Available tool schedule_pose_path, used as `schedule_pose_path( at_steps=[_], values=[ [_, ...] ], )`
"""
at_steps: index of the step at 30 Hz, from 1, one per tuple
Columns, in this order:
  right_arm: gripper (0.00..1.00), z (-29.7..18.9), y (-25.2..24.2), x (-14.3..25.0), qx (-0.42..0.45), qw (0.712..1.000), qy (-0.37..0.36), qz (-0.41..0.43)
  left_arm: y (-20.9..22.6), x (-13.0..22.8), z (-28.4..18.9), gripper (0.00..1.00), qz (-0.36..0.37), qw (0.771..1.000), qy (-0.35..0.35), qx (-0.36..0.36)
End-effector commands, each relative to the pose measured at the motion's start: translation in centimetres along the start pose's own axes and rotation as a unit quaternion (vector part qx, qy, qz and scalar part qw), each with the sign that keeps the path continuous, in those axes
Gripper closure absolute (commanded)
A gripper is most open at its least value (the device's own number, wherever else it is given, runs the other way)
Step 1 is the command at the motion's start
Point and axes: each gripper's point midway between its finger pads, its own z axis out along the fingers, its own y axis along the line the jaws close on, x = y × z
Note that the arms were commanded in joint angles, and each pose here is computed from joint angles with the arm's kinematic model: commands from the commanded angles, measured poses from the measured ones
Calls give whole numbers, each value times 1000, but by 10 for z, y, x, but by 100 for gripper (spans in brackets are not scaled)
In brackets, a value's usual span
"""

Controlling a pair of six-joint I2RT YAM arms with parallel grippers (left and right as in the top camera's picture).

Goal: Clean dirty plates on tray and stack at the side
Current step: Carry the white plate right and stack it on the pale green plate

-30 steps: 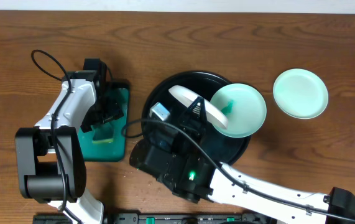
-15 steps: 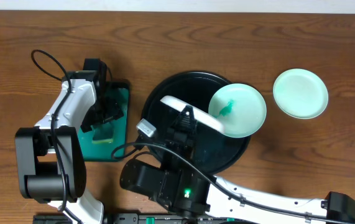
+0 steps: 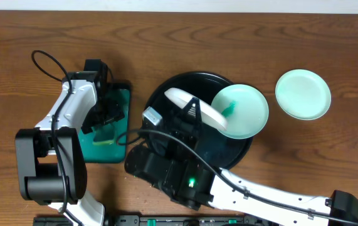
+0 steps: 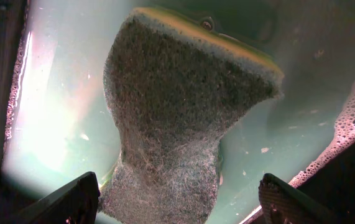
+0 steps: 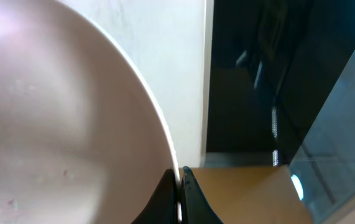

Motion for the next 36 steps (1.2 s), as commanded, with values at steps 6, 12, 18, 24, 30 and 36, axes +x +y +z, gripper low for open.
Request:
schedule_pose_path(
  at_steps=[6,12,18,24,30,36],
  values=[
    [99,15,-16,11,26,998,43,28,3,4,2,17,0,1000,7,-7],
    [99,18,-12,6,11,995,29,99,3,4,2,18,0,1000,8,-7],
    [99,35,35,3,-105,965,9,242,4,5,2,17,0,1000,11,-8],
    [99,31,109,-5,-335,857,54,387,4,5,2,17,0,1000,11,-9],
    [98,54,115,3,-386,782,110,477,4,5,2,18,0,1000,11,-9],
    [98,112,95,60,-349,714,195,574,4,5,2,17,0,1000,11,-9]
  ],
)
